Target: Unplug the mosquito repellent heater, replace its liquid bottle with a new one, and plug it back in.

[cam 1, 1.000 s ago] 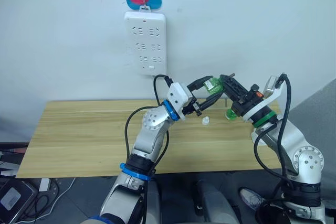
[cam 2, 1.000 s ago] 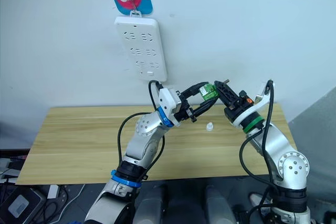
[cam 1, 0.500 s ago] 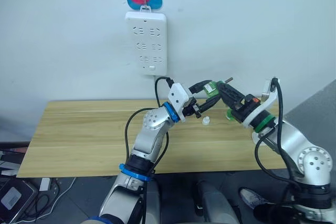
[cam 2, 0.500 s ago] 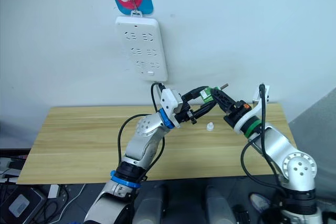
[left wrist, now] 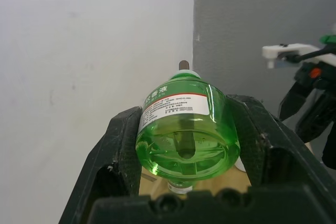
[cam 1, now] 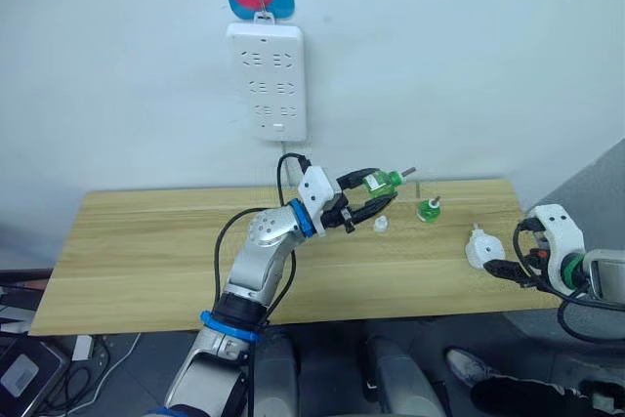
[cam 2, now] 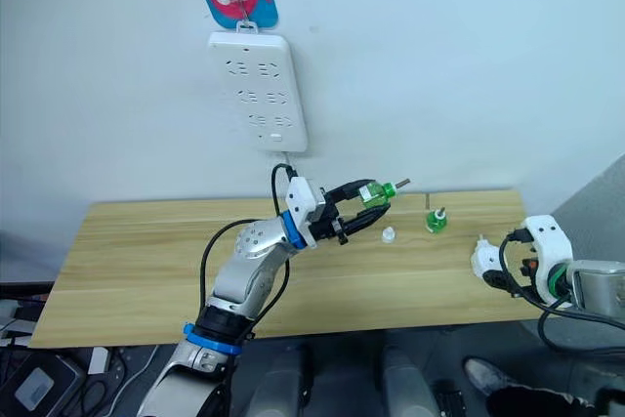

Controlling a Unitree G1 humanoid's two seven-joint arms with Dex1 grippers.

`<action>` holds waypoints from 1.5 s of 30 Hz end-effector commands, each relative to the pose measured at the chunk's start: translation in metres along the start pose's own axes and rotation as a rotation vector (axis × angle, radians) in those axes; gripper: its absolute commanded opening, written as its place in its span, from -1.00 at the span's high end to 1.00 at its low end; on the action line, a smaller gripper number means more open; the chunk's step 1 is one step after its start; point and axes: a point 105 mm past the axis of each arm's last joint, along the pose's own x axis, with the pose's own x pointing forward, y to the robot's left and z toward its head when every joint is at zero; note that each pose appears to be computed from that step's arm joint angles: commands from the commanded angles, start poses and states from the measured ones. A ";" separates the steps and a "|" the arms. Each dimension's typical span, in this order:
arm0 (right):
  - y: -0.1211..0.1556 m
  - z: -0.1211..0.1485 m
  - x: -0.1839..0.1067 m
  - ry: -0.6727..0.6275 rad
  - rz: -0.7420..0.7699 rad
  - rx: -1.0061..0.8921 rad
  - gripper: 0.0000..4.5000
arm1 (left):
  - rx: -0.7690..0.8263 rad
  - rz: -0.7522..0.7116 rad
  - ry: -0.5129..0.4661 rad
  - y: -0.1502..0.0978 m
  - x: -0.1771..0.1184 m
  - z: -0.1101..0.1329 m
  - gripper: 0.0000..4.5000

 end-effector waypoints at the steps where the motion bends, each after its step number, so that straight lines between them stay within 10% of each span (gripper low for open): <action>1: -0.011 0.010 0.004 0.006 -0.027 -0.002 -0.99 | 0.021 -0.009 -0.053 -0.007 0.002 0.015 -0.04; 37: -0.032 0.025 0.047 0.125 -0.057 0.065 -0.99 | 0.018 0.033 -0.020 -0.010 -0.007 0.015 -0.04; 45: -0.033 0.028 0.047 0.093 -0.041 0.097 -0.33 | 0.021 0.031 -0.018 -0.008 -0.006 0.014 -0.04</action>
